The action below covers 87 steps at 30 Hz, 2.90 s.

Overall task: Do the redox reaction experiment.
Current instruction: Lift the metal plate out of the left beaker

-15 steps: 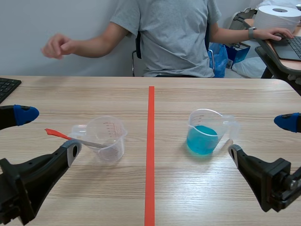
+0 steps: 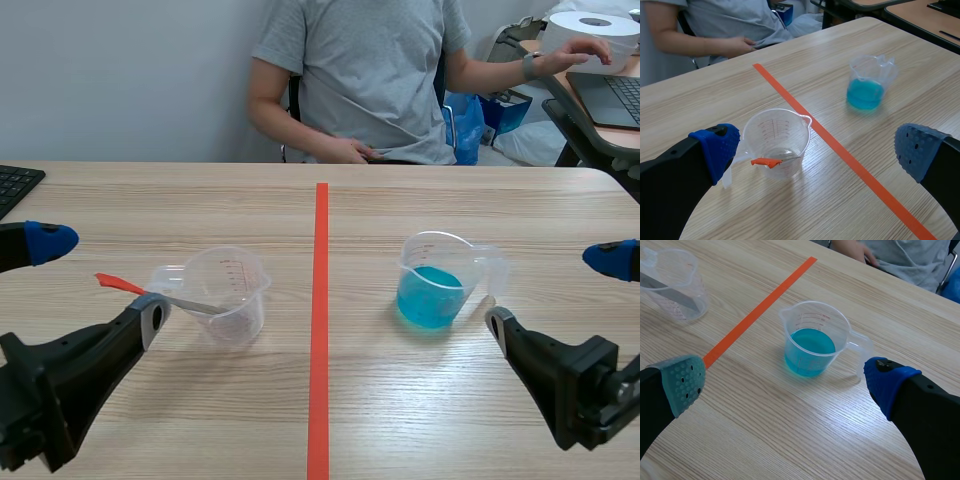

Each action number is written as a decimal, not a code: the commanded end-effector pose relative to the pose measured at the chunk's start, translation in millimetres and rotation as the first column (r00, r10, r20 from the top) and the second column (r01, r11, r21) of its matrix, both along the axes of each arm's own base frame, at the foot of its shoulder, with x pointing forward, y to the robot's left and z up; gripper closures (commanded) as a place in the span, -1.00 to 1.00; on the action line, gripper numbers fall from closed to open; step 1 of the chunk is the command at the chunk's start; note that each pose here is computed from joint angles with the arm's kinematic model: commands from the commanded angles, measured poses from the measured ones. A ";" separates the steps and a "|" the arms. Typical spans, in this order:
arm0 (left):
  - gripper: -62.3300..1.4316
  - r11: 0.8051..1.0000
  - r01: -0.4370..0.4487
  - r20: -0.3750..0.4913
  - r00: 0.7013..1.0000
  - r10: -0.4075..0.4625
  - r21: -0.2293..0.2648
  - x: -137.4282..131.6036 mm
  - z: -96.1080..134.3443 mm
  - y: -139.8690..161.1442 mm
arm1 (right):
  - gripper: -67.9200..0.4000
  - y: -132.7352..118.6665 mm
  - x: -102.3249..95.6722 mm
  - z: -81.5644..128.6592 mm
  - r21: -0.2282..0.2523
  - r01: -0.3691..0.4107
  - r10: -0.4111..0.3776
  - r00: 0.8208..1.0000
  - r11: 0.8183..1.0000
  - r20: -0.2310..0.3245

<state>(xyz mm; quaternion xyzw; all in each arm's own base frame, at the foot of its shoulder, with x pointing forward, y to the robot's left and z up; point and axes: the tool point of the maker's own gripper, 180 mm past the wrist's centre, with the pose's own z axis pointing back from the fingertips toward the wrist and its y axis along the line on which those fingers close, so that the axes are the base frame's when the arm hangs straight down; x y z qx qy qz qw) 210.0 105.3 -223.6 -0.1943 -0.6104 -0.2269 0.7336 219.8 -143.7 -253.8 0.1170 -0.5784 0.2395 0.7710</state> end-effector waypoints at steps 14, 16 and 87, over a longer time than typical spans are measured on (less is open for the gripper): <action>-1.00 0.946 -0.263 -0.106 0.952 0.286 0.191 -15.6 -51.0 98.3 | -1.00 2.5 4.2 9.8 0.006 -0.010 0.010 0.999 1.000 0.036; -1.00 0.932 -0.284 -0.146 0.936 0.321 0.224 -27.0 -63.9 112.4 | -1.00 2.5 4.7 10.2 0.006 -0.010 0.010 0.999 1.000 0.037; -1.00 0.876 -0.318 -0.691 0.539 0.482 0.363 -223.6 -263.2 137.5 | -1.00 199.1 2.3 47.4 -0.067 -0.542 0.536 0.790 0.837 0.299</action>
